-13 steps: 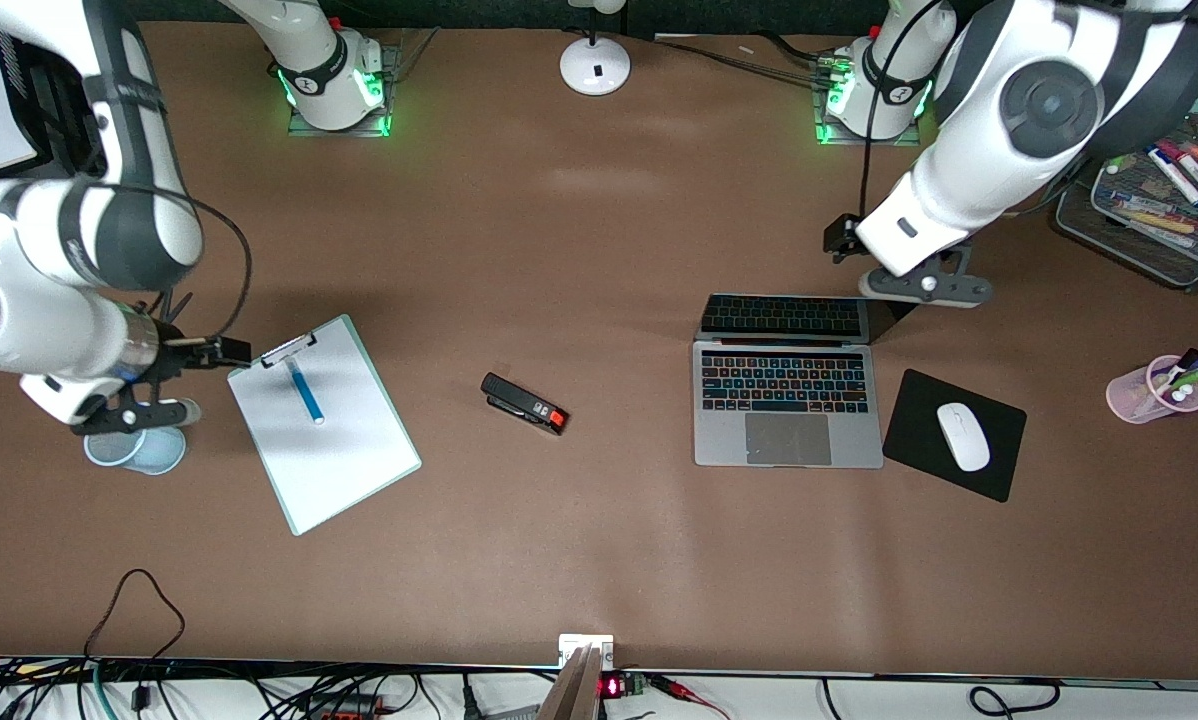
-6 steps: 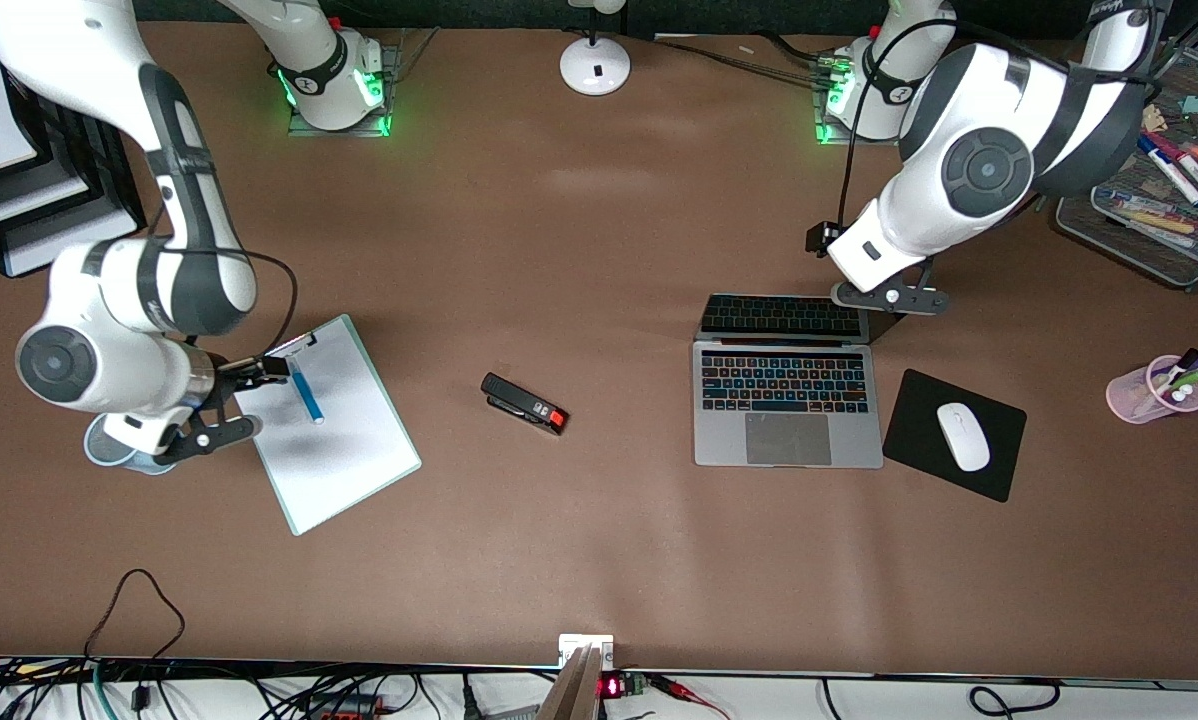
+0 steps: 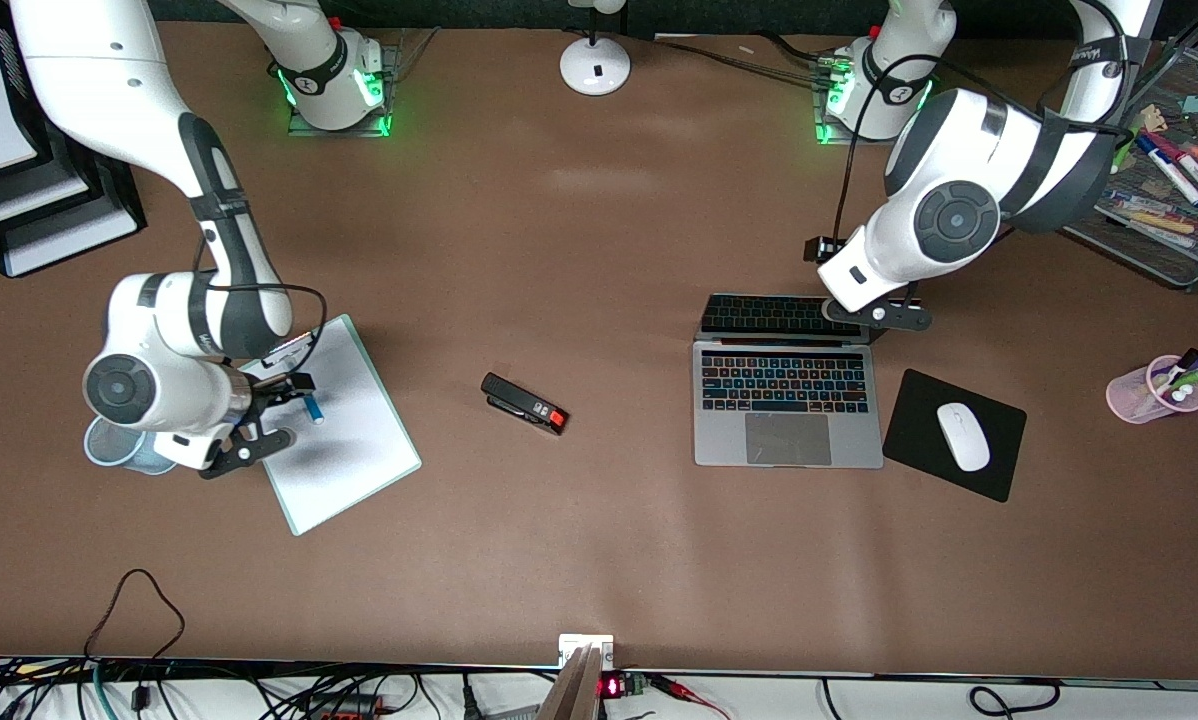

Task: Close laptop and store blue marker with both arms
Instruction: 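Grasp the blue marker with the right gripper while the left gripper reaches the lid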

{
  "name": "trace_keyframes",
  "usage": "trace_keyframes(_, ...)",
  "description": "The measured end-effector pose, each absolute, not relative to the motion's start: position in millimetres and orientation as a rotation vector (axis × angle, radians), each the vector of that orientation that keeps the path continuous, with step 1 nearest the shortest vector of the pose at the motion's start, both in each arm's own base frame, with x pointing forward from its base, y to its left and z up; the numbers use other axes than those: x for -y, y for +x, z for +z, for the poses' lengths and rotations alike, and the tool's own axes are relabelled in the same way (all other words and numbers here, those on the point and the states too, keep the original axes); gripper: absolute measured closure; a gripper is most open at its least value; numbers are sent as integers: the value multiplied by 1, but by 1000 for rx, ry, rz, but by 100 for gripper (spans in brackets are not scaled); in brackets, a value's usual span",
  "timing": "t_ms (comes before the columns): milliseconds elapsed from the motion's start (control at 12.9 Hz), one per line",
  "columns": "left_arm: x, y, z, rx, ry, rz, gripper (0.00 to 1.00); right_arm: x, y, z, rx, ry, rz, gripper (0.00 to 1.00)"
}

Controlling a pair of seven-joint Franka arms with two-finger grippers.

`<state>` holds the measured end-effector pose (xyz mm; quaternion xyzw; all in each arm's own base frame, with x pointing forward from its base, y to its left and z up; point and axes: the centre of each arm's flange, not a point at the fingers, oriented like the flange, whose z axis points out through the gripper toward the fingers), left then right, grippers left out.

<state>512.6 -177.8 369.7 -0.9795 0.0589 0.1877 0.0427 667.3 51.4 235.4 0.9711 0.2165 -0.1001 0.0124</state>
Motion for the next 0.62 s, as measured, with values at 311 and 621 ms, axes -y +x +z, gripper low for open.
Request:
trace_keyframes(311, 178, 529, 350, -192, -3016, 539, 0, -58, 667, 220, -692, 3025, -320, 11)
trace_keyframes(621, 171, 545, 340, -208, -2996, 520, 0, -58, 670, 210, -696, 3023, -283, 15)
